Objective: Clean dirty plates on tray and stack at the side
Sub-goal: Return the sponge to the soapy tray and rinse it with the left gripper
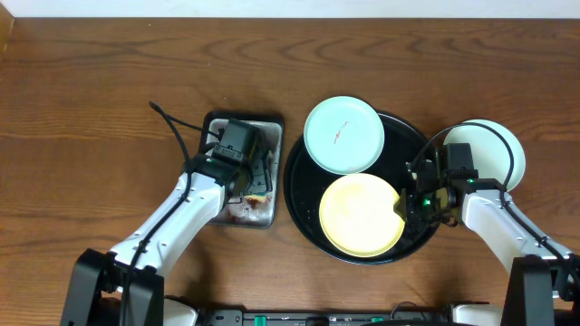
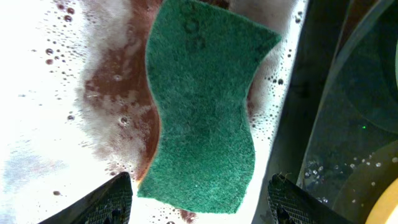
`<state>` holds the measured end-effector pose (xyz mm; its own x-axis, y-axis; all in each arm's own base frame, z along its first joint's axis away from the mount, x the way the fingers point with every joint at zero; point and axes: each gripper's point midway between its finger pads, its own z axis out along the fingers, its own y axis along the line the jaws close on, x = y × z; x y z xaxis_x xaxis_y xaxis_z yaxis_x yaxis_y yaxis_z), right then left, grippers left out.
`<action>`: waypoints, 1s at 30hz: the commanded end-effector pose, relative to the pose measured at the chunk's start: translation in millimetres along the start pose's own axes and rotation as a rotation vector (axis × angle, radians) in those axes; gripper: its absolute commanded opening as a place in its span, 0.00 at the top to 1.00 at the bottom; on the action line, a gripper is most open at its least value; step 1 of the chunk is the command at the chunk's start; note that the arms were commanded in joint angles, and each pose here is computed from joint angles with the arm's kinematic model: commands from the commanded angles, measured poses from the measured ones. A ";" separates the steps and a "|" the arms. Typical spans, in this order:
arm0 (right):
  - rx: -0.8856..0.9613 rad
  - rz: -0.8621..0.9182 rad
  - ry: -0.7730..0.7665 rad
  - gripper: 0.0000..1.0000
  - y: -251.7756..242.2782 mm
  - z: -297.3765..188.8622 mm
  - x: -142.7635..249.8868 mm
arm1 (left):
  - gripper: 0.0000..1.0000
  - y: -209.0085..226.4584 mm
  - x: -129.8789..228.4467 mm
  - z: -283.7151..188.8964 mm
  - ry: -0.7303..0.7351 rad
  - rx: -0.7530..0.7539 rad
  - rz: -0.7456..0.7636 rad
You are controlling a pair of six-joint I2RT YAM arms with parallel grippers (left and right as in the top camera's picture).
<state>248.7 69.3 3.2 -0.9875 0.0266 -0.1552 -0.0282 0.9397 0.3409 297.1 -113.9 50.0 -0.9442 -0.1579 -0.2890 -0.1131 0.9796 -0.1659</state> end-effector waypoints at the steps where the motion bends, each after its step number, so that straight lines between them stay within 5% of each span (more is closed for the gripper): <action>1: -0.002 -0.007 0.014 0.78 0.6 2.6 4.1 | 0.29 1.9 4.8 7.4 0.032 -0.008 -0.017; 11: -0.002 -0.007 0.013 0.78 0.7 2.6 4.0 | 0.30 3.3 44.4 43.6 0.234 -0.009 -0.097; 13: -0.002 -0.007 0.014 0.78 0.6 2.6 4.1 | 0.45 6.2 49.0 49.6 0.256 -0.024 -0.098; 16: -0.002 -0.007 0.014 0.78 0.6 2.6 4.1 | 0.92 8.4 51.1 52.7 0.266 -0.034 -0.090; 17: -0.002 -0.007 0.014 0.78 0.6 2.6 4.1 | 0.93 8.6 49.3 51.8 0.258 -0.037 -0.088; 26: -0.002 -0.007 0.013 0.78 0.7 2.6 4.0 | 0.93 1.8 7.3 15.7 0.071 -0.016 -0.046; 27: -0.002 -0.007 0.013 0.78 0.7 2.6 4.0 | 0.62 0.5 4.0 9.6 0.051 -0.008 -0.045; 28: -0.002 -0.007 0.013 0.78 0.7 2.6 4.0 | 0.42 -0.1 3.2 7.3 0.045 -0.004 -0.045; 30: -0.002 -0.007 0.013 0.77 0.7 2.6 4.0 | 0.33 0.7 4.9 4.6 0.049 -0.006 -0.045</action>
<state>248.6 69.3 3.2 -0.9876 0.0266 -0.1548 -0.0282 0.9396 0.3412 286.3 -120.3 28.4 -0.9635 -0.1990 -0.1792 -0.1655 0.9685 -0.1859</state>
